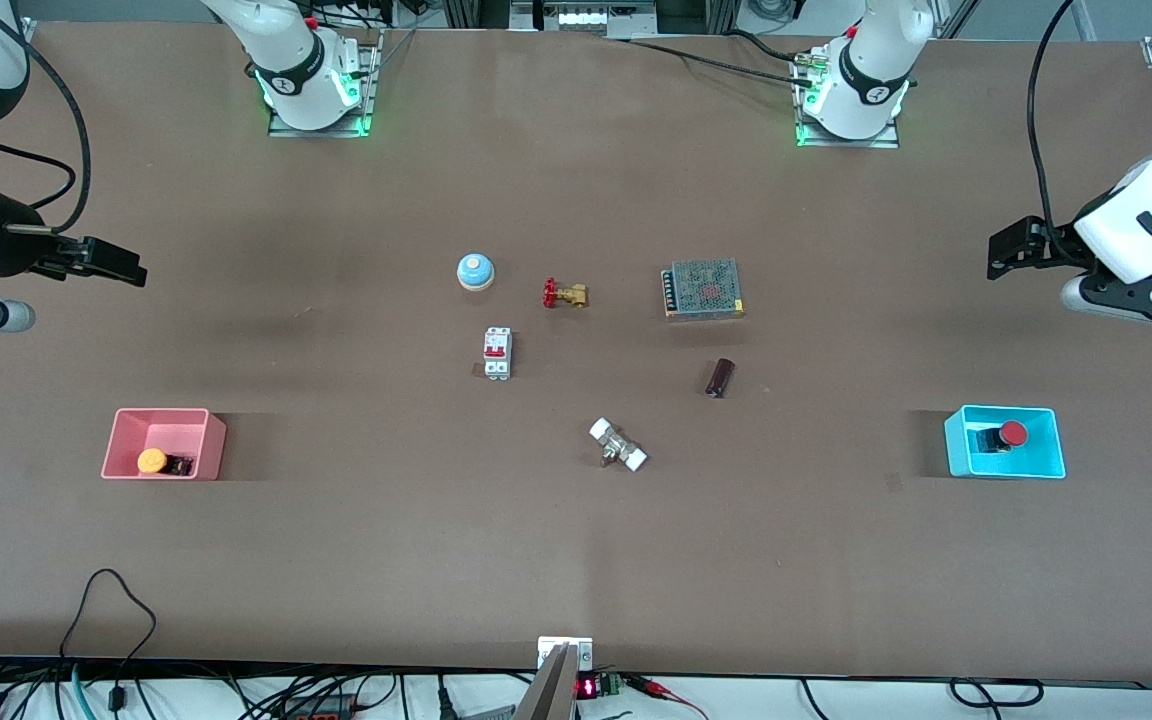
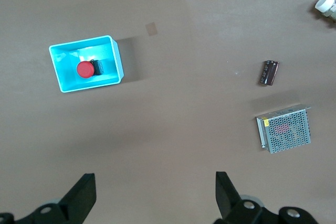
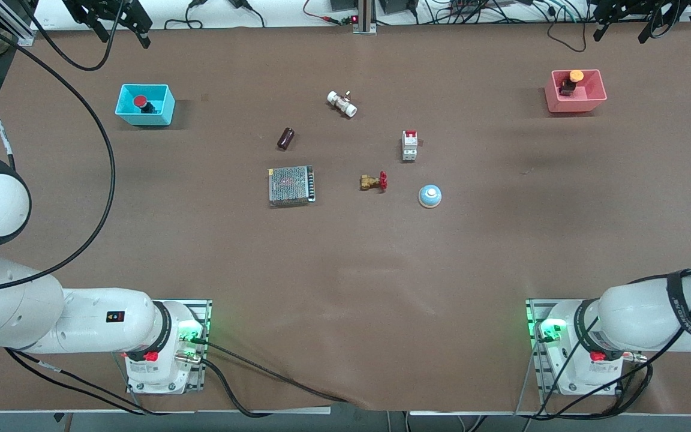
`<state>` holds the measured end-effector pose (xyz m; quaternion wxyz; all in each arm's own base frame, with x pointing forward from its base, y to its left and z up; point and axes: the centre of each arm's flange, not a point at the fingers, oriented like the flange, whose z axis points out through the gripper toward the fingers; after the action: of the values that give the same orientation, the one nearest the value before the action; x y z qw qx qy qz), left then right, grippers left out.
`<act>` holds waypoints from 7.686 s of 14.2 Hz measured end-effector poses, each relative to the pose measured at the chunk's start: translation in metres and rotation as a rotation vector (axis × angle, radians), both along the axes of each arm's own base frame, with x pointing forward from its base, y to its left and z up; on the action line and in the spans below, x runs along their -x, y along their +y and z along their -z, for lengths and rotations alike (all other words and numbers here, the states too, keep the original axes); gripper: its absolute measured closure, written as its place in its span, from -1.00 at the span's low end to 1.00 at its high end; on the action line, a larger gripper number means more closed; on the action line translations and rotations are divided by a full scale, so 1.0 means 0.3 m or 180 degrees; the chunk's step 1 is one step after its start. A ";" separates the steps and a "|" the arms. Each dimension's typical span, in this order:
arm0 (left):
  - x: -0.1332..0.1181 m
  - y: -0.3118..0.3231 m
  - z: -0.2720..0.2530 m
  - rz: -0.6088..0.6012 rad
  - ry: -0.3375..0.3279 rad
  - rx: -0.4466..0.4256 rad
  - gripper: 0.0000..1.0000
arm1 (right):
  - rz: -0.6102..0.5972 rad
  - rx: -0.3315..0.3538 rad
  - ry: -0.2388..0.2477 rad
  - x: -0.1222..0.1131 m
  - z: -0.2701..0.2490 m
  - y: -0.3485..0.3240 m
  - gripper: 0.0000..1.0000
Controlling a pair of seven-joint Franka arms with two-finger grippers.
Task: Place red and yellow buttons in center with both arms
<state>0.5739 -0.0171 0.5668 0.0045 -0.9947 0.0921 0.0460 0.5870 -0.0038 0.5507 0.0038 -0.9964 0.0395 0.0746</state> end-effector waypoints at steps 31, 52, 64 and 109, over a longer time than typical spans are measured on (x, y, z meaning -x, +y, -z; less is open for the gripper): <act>-0.420 0.406 0.664 -0.0363 -0.0204 -0.0266 -1.00 | -0.0307 0.0215 -0.0371 -0.321 0.708 -0.252 -1.00; -0.295 0.546 1.180 -0.0493 -0.0554 -0.0175 -0.75 | -0.0539 0.0251 -0.0753 -0.385 1.043 -0.361 -1.00; -0.278 0.545 1.202 -0.0498 -0.0507 -0.0164 0.30 | -0.0543 0.0250 -0.0765 -0.387 1.045 -0.357 -0.64; -0.075 -0.514 1.212 -0.0880 -0.0321 -0.0029 0.31 | -0.0616 -0.0044 -0.0641 -0.172 0.986 0.444 0.25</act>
<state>0.5963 -0.1713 0.2033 0.0073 -0.9989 -0.0464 -0.0033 0.6388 0.1293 0.2549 0.0074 -0.9980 -0.0579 -0.0254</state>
